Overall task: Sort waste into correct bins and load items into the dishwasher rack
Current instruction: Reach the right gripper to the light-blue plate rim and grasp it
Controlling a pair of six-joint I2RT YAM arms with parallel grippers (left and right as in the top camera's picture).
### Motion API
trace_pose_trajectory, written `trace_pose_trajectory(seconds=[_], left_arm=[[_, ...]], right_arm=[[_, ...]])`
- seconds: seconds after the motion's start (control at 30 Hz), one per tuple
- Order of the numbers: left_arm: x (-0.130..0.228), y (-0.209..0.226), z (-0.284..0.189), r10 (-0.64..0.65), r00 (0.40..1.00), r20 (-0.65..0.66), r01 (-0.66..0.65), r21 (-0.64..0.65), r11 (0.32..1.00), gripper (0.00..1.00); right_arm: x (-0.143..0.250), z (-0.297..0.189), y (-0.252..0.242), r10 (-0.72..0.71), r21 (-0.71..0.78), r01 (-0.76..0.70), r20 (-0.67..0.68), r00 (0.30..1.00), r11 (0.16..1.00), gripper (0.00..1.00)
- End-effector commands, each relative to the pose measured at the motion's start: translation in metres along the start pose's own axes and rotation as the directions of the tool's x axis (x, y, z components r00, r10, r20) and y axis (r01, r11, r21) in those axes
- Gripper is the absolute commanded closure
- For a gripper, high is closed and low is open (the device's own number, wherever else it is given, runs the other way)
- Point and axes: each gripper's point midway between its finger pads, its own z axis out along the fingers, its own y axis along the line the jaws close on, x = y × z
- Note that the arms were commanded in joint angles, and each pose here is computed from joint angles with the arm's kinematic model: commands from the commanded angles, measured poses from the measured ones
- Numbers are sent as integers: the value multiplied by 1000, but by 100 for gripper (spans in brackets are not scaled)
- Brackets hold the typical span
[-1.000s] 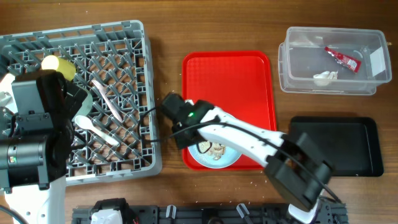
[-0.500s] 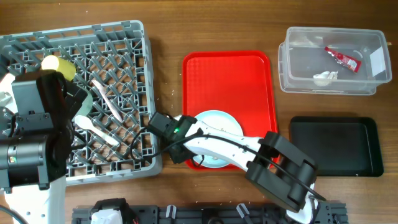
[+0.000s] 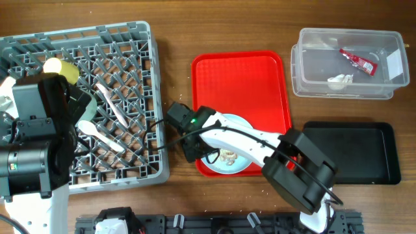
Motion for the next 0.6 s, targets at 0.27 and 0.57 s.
trace_pose_trajectory(seconds=[0.27, 0.57], left_arm=[[-4, 1, -2, -24, 1000, 12, 24, 3, 1000, 0], [-4, 1, -2, -24, 1000, 12, 24, 3, 1000, 0]], right_arm=[[-2, -24, -18, -75, -41, 73, -35, 997, 996, 59], [8, -8, -27, -10, -12, 9, -60, 998, 1000, 69]])
